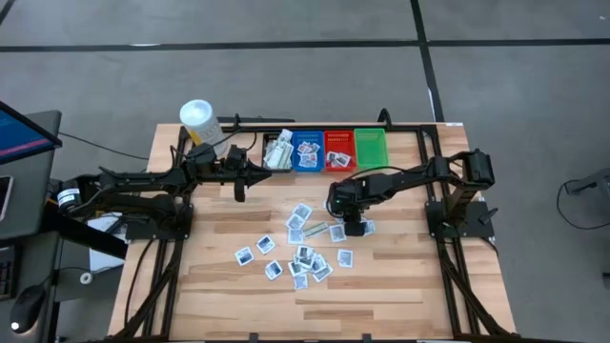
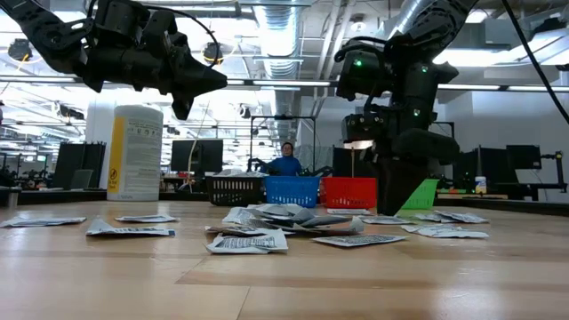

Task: Pick & Place First Aid Supplies
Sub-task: Put the orange ointment pack in the blue bin

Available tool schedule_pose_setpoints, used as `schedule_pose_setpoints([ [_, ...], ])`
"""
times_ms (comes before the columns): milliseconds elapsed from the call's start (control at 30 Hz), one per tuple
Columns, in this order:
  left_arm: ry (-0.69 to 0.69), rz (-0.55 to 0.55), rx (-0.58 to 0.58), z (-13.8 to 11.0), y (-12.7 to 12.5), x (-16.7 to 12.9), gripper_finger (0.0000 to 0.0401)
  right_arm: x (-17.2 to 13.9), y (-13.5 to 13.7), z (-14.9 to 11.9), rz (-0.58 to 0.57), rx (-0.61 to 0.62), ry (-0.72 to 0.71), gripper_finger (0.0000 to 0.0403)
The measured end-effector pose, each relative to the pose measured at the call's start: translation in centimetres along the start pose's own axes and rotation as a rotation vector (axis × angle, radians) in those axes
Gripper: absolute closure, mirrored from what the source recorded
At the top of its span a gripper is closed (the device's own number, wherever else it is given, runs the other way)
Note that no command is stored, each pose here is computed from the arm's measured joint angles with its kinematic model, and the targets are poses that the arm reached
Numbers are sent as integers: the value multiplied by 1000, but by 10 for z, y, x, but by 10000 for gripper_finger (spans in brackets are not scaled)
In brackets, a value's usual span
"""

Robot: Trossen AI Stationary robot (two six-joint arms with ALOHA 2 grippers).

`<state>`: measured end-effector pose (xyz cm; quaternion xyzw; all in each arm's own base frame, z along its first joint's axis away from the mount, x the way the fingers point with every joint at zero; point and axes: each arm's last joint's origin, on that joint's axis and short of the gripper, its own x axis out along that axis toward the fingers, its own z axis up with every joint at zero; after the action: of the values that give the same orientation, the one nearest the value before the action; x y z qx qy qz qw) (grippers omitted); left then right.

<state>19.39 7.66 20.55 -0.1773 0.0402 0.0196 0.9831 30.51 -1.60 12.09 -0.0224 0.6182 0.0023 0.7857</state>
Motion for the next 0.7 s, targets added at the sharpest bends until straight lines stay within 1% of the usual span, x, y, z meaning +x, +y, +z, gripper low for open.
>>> schedule_pose_setpoints([
  [133, 0, 0, 7, 0, 0, 0, 358, 4, 0, -1, -4, 6, -37, 252],
  [267, 0, -1, 8, 0, 0, 0, 358, 7, 4, -5, -11, -1, -41, 246],
  [367, 0, 0, 8, 0, 0, 0, 358, 10, 6, -9, -7, -7, -51, 254],
  [500, 0, 0, 8, 0, 0, 0, 358, 12, 8, -13, -2, 15, -53, 272],
  [700, 0, 0, 8, 0, 0, 0, 358, 12, 8, -13, 4, 15, -51, 301],
])
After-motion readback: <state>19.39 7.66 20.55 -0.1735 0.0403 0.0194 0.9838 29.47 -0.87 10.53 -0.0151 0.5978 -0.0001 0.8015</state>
